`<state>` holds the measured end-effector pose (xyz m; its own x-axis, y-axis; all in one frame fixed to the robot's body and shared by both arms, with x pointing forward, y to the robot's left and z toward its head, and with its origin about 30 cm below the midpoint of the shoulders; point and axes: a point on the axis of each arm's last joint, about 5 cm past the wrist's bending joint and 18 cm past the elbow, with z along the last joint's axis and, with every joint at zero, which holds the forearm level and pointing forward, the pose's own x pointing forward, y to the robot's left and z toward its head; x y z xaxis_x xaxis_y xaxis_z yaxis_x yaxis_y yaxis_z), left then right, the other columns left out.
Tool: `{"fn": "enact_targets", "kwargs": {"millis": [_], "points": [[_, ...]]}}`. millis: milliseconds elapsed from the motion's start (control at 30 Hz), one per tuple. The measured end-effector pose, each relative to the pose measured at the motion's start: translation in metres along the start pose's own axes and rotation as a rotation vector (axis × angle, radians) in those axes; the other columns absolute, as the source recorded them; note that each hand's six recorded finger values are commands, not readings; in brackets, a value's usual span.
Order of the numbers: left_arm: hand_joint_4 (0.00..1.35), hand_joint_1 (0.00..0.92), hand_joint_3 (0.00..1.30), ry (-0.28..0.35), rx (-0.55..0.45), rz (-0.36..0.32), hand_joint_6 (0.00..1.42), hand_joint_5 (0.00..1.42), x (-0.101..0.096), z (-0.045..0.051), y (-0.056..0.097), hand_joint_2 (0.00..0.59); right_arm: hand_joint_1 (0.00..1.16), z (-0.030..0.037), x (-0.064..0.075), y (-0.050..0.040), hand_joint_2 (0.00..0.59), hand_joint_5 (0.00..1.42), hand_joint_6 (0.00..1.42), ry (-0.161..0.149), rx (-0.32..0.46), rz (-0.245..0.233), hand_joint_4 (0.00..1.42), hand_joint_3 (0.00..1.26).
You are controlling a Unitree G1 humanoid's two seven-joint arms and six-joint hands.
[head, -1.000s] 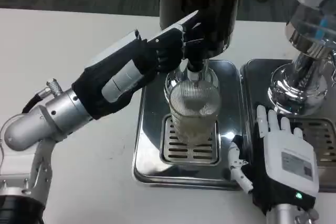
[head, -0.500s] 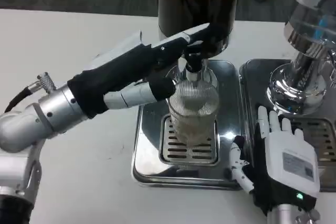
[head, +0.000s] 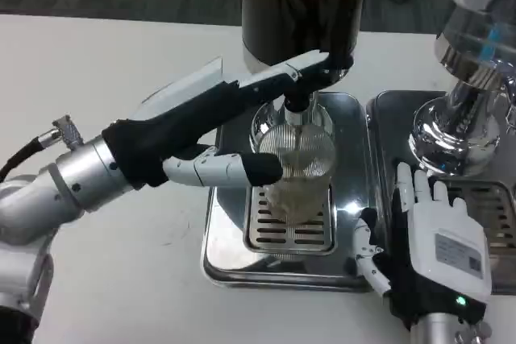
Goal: Grasp the cup under the faucet to collect the drink, then remove the cup.
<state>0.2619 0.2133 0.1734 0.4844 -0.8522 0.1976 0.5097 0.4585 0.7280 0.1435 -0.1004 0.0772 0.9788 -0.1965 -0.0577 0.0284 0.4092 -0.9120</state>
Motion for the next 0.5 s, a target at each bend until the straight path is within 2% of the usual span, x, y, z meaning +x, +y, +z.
{"fn": "enact_targets", "kwargs": {"millis": [267,400,500], "points": [[0.00,0.000,0.09,0.009,0.102,-0.004,0.07,0.11,0.0009,0.0051,-0.0029,0.066,0.06,-0.0007,0.0011,-0.0001,0.506,0.00,0.00,0.008,0.013,-0.003,0.00,0.00],[0.00,0.000,0.09,0.015,0.119,0.001,0.07,0.11,0.0001,0.0059,-0.0027,0.066,0.13,-0.0014,0.0016,0.0000,0.518,0.00,0.00,0.015,0.037,-0.001,0.00,0.00],[0.00,0.000,0.09,0.015,0.117,0.006,0.07,0.11,0.0001,0.0057,-0.0040,0.066,0.25,-0.0033,0.0020,-0.0003,0.467,0.00,0.00,0.021,0.092,0.000,0.00,0.00]]}}
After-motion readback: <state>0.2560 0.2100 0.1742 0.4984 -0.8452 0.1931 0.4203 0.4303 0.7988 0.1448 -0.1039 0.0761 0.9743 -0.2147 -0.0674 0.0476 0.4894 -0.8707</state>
